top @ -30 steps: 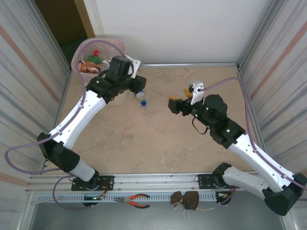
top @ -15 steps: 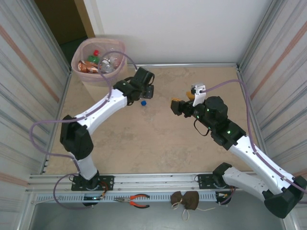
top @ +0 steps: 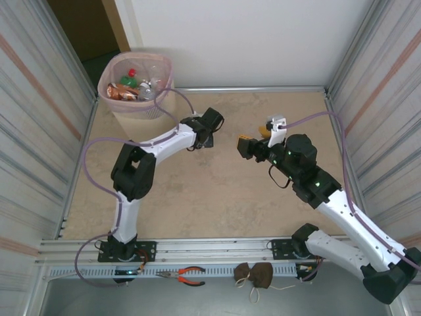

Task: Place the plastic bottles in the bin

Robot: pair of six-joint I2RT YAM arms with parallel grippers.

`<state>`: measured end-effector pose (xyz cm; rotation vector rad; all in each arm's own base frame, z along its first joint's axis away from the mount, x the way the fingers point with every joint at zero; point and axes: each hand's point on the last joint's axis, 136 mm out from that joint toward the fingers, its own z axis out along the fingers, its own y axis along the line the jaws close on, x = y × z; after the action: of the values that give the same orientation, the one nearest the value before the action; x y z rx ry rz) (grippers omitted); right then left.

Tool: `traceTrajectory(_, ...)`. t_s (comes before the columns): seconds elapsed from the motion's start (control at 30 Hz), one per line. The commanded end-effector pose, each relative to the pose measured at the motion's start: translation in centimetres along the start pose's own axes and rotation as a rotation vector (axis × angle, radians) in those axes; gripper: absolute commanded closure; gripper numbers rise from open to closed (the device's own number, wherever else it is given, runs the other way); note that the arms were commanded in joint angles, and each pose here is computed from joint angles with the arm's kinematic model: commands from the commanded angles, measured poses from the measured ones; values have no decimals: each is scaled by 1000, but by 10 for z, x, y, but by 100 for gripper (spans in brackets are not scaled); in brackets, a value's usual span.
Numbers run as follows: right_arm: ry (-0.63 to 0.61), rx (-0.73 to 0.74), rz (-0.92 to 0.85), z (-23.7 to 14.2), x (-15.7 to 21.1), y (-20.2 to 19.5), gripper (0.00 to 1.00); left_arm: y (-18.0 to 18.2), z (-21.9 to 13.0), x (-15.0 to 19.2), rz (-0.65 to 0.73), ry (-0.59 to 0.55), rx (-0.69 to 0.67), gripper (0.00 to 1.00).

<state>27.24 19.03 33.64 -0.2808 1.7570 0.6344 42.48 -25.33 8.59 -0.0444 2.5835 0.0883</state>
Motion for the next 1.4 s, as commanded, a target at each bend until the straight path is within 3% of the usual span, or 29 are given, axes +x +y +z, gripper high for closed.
traceTrajectory(0.0,-9,16,24,-6,0,-5,16,1,10,-6,-44,-7,-32,45)
traceTrajectory(0.47,-21,35,20,-18,-5,-13,16,9,48,-1,-97,32,-69,46)
traceTrajectory(1.13,-16,39,23,-22,-6,-17,16,16,70,-9,-89,43,-87,54)
traceTrajectory(1.37,-17,41,25,-24,-6,-17,17,21,72,-11,-92,44,-92,63)
